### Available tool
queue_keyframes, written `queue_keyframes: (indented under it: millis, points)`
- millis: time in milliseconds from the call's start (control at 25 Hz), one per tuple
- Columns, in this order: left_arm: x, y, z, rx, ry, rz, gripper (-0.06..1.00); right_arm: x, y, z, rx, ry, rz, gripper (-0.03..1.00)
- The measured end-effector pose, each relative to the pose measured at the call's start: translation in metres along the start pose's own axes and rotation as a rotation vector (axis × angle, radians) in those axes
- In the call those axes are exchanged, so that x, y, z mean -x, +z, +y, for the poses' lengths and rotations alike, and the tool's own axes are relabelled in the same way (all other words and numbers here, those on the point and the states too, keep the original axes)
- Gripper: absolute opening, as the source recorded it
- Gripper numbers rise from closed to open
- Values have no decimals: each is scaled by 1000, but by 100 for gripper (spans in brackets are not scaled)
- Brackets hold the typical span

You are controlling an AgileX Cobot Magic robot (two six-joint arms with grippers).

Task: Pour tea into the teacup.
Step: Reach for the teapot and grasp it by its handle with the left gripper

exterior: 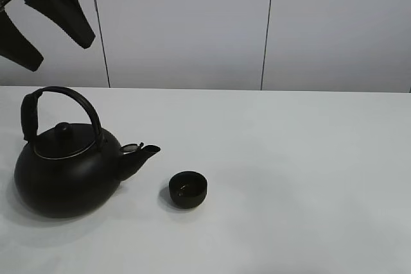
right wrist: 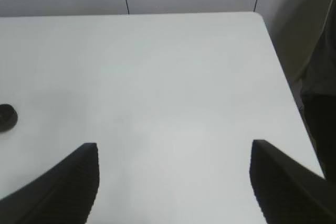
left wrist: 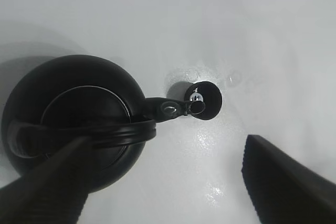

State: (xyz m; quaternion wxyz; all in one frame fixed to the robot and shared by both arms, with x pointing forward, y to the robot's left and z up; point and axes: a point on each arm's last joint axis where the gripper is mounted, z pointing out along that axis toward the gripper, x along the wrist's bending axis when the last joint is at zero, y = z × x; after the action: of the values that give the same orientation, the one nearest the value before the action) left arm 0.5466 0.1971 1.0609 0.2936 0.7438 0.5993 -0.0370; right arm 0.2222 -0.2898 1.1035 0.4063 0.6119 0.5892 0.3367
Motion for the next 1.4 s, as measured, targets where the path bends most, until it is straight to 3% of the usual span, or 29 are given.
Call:
queue_keyframes:
  millis: [320, 760, 1120, 1400]
  points:
    - [0, 0, 0, 0, 0, 0, 57, -1, 49, -43, -157, -27, 70, 55]
    - [0, 0, 0, 0, 0, 0, 57, 0, 49, -45, -128, -63, 110, 55]
    - [0, 0, 0, 4, 0, 1, 57, 1, 45, -46, -103, -32, 89, 55]
    - [0, -4, 13, 142, 25, 28, 57, 2, 45, -46, -100, -12, 82, 55]
